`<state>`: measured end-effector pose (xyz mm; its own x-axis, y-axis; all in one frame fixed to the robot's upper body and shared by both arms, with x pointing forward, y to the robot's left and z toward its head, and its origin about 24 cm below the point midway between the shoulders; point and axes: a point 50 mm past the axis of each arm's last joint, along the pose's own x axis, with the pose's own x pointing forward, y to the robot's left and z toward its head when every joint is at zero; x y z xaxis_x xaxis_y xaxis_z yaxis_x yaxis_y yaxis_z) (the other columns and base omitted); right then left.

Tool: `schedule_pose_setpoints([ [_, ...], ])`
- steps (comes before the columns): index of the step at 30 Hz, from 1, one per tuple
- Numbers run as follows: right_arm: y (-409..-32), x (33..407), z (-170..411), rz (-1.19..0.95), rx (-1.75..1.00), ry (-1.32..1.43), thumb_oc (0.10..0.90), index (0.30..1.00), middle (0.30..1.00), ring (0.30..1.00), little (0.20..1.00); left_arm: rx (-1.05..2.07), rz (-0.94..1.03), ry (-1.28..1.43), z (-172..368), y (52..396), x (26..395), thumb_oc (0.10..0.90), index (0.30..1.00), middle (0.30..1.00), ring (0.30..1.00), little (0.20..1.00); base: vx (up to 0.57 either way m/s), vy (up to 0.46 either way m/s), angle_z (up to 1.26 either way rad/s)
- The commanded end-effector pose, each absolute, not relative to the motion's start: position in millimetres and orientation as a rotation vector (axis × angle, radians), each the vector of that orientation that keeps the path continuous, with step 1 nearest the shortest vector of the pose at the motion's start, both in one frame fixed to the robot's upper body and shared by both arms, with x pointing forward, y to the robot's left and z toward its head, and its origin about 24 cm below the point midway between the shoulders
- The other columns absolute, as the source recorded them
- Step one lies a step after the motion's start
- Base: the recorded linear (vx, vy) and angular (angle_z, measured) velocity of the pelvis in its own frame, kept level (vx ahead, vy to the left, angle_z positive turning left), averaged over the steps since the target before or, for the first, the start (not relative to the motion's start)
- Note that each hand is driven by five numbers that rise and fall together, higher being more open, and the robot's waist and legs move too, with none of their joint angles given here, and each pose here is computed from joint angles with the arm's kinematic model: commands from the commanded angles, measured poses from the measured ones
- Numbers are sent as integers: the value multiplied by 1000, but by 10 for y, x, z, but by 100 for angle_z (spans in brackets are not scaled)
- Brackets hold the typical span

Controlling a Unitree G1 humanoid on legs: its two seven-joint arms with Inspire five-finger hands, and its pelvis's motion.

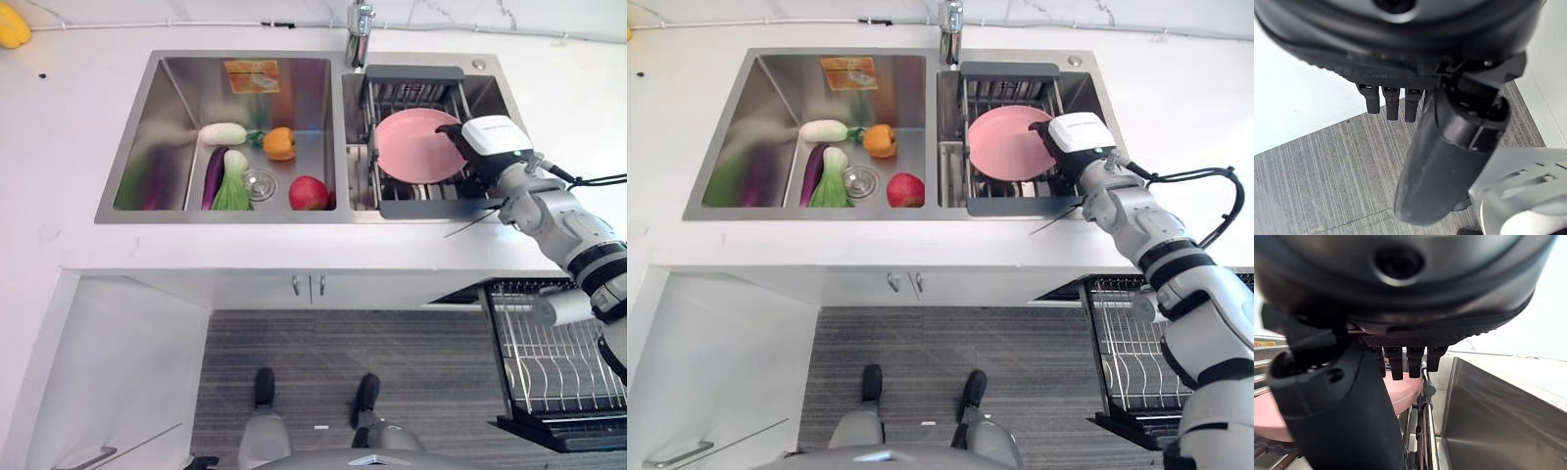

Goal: Place the dishes in the dishwasher.

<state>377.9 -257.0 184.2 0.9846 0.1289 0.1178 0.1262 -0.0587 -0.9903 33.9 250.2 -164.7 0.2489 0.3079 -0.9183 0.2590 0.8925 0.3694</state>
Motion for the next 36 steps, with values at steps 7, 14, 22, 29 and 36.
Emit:
schedule_pose_setpoints([
  [7,-2680,3785,2140,-127,-1681,-258,400,300,300,300,300,586,-17,1332,-1628,2561,481,800,900,900,900,900,9,-7,2],
  [14,-2548,3752,2241,-225,-1733,-422,400,300,300,300,300,612,-8,1292,-1612,2547,627,800,900,900,900,900,2,0,0],
  [22,-2344,3652,2420,-286,-1687,-629,400,300,300,300,300,642,0,1302,-1617,2543,615,800,900,900,900,900,0,0,0],
  [29,-2217,3495,2550,-339,-1545,-776,400,300,300,300,300,650,30,1337,-1613,2600,548,800,900,900,900,900,27,1,0],
  [36,-2250,3342,2576,-387,-1429,-835,400,300,300,300,300,662,34,1371,-1617,2625,472,800,900,900,900,900,29,3,-5],
])
